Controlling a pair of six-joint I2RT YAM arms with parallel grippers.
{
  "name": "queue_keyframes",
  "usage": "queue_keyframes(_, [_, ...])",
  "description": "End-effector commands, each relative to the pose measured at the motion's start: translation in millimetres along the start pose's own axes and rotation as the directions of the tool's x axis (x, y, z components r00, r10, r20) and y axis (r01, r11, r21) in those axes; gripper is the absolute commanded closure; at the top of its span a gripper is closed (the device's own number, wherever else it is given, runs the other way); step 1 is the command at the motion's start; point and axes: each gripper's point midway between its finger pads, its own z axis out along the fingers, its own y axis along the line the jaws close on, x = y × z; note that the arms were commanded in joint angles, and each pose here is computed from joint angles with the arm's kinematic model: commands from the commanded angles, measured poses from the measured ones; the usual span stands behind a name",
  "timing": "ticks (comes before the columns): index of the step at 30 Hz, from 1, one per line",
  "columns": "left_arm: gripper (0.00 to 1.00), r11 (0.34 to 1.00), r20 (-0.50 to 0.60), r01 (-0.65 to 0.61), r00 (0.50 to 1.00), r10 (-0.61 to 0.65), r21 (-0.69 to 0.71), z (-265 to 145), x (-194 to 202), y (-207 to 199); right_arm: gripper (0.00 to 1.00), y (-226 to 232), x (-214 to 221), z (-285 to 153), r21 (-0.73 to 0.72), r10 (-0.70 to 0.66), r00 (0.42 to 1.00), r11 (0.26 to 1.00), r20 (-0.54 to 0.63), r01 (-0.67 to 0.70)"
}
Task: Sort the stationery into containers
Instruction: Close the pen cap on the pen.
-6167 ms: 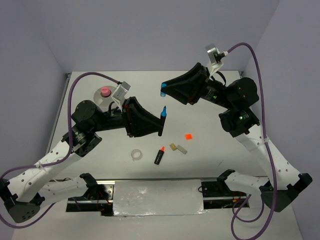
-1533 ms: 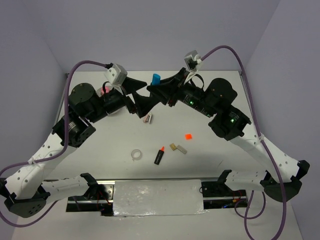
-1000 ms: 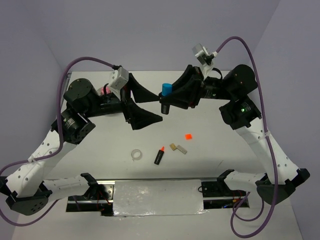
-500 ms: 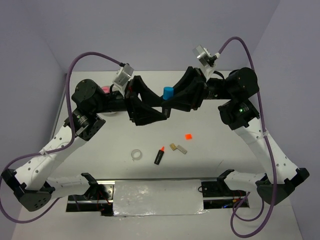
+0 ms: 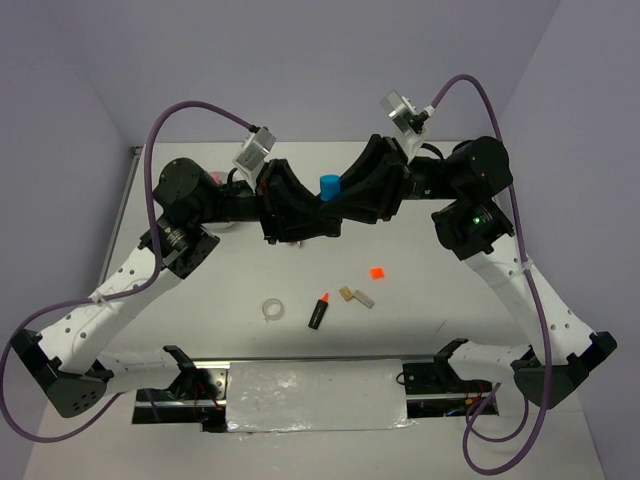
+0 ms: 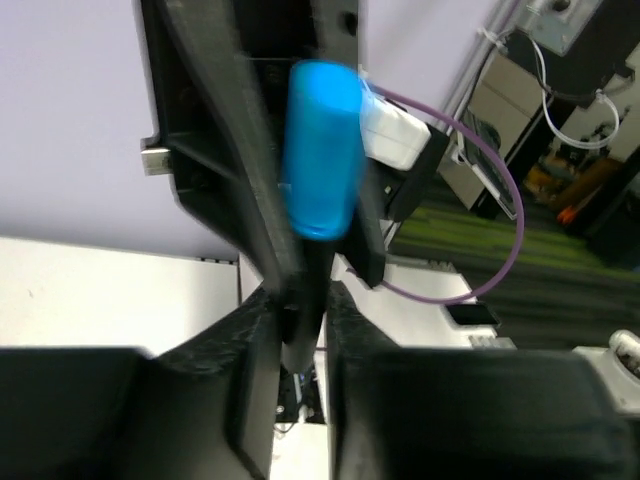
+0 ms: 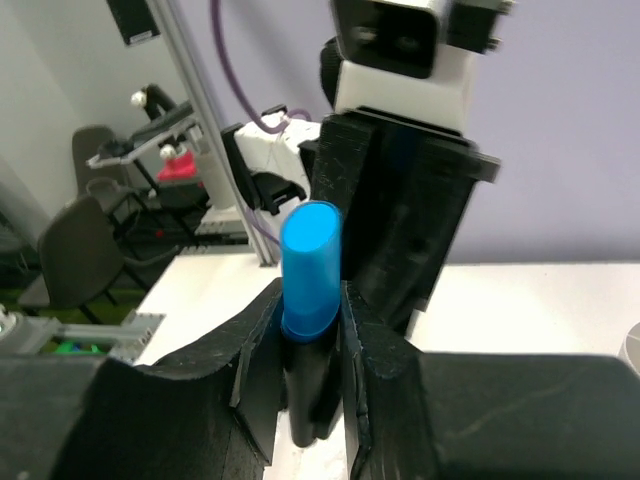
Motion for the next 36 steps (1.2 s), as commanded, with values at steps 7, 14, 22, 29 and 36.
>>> queue_keyframes(7, [1.00,0.995,0.035,-0.094,0.995,0.095,-0.043,0.9,-24.2,-0.3,1.00,1.4,-7.0,3.9,0.008,-0.058,0.998,0.998,0.021,0.057])
queue_keyframes(14, [1.00,0.944,0.115,-0.169,0.971,0.209,-0.284,-18.2,-54.6,16.9,0.64,-7.9,3.2,0.9,0.056,-0.040,0.999,0.998,-0.011,0.041])
queue_keyframes(22, [1.00,0.944,0.090,-0.207,0.968,0.236,-0.256,-17.2,-54.4,11.1,0.29,-12.8,4.5,-4.1,0.118,-0.043,0.998,0.992,-0.039,0.047])
queue_keyframes(29, [1.00,0.953,0.082,-0.246,0.961,0.264,-0.179,-19.2,-50.7,-8.4,0.00,-22.5,-3.7,-17.5,0.231,-0.070,0.996,0.970,-0.062,0.082])
queue_keyframes(36, [1.00,0.972,0.030,-0.231,0.972,0.233,-0.047,-17.3,-28.4,-23.2,0.00,-10.3,-41.1,-23.2,0.263,-0.089,0.996,0.961,0.008,0.084])
